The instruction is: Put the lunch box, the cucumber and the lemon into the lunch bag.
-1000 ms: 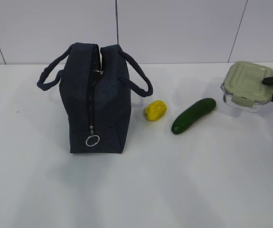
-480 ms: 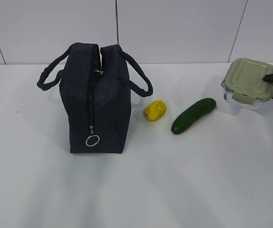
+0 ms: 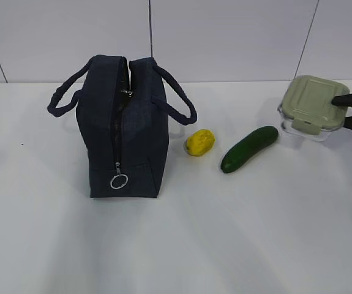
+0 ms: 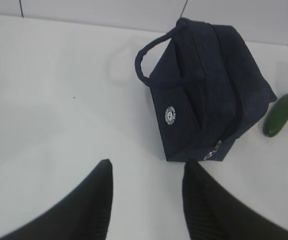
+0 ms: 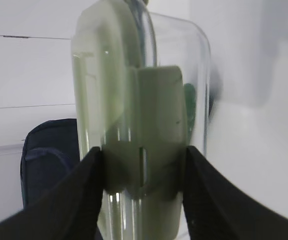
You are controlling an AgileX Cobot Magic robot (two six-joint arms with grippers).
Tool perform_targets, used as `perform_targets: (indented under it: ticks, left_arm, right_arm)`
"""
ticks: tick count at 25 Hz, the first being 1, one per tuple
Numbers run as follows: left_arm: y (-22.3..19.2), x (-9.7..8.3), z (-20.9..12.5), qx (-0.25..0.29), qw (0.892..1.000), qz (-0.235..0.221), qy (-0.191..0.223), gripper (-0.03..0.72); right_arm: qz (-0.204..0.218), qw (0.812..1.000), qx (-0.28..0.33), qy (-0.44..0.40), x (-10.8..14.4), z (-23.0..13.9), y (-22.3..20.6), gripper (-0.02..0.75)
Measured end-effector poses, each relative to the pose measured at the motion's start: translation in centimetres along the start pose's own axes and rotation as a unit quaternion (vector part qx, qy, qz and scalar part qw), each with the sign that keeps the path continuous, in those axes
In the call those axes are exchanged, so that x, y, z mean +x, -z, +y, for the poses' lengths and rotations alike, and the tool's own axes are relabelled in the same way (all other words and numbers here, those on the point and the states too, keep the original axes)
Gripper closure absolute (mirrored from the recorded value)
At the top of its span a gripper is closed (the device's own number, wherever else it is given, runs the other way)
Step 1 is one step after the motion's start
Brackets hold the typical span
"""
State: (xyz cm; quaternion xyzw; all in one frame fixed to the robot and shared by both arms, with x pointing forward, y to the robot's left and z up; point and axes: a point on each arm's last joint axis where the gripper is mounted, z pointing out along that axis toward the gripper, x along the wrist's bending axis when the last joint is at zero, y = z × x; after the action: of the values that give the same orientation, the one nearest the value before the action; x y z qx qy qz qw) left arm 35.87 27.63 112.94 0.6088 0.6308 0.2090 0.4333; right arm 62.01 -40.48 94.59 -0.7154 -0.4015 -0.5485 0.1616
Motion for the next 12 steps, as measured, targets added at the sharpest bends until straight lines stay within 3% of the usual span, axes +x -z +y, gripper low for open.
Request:
perform_targets:
  ticks: [12]
  left_arm:
    - [-6.3,-0.6,4.0,0.098,0.992,-0.061,0.041,0.335]
  right_arm:
    - [0.009,1.0,0.025,0.005,1.0,-1.0,-1.7,0.39]
